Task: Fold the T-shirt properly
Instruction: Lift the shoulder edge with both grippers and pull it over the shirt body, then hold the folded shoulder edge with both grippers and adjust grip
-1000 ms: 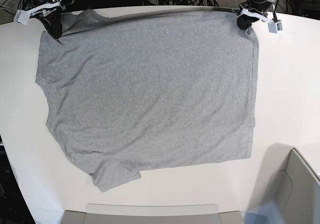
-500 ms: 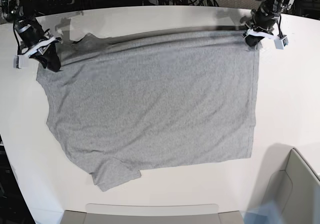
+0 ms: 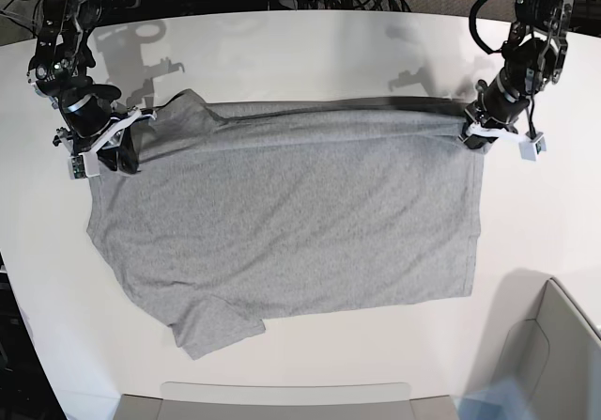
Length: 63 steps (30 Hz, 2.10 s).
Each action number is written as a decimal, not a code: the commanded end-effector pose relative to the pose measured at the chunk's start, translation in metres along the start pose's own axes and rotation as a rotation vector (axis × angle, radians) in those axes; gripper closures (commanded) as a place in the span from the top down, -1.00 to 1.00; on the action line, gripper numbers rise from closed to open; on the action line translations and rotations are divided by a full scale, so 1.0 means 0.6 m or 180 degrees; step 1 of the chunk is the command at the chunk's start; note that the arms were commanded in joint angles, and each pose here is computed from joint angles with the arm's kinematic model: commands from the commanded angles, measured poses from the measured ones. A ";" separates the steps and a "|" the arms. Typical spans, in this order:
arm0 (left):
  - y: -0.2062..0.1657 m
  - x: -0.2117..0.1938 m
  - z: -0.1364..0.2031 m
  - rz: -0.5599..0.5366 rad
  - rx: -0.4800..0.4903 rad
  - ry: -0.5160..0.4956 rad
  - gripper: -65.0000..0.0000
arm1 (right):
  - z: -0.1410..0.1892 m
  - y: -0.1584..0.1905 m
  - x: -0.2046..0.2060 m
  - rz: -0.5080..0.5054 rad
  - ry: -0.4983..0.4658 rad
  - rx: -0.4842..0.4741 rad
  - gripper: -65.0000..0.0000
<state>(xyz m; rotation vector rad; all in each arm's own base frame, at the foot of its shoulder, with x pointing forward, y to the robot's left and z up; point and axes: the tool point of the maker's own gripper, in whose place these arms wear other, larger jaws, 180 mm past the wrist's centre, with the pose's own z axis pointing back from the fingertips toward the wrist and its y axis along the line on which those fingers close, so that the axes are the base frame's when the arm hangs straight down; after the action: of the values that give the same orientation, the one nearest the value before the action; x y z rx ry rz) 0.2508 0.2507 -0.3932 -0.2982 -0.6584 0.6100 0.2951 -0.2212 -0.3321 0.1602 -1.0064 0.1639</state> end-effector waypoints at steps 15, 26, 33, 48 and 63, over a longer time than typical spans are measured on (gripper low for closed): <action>-0.012 0.094 -0.061 0.0267 0.0026 -0.0058 -1.00 | -0.101 -0.111 0.069 -0.0070 -0.0086 -0.0390 -1.00; 0.017 0.127 -0.085 0.0450 0.0192 -0.0114 -1.00 | -0.158 -0.137 0.079 -0.0256 0.0065 -0.0350 -1.00; 0.003 0.124 -0.093 0.0504 0.0132 -0.0107 -1.00 | -0.170 -0.146 0.093 -0.0335 -0.0044 -0.0359 -1.00; -0.016 0.138 -0.095 0.0551 0.0060 -0.0157 -0.39 | -0.170 -0.136 0.120 -0.0057 -0.0098 -0.0444 -0.29; -0.055 0.118 -0.074 0.0407 -0.0141 -0.0008 -0.25 | -0.157 -0.128 0.116 0.0030 -0.0108 -0.0445 -0.27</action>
<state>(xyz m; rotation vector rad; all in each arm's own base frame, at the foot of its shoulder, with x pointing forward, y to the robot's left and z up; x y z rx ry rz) 0.3277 0.2574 -0.3941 -0.3826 -0.6164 0.7276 0.4131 -0.2671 -0.3509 0.0393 -0.9740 0.0999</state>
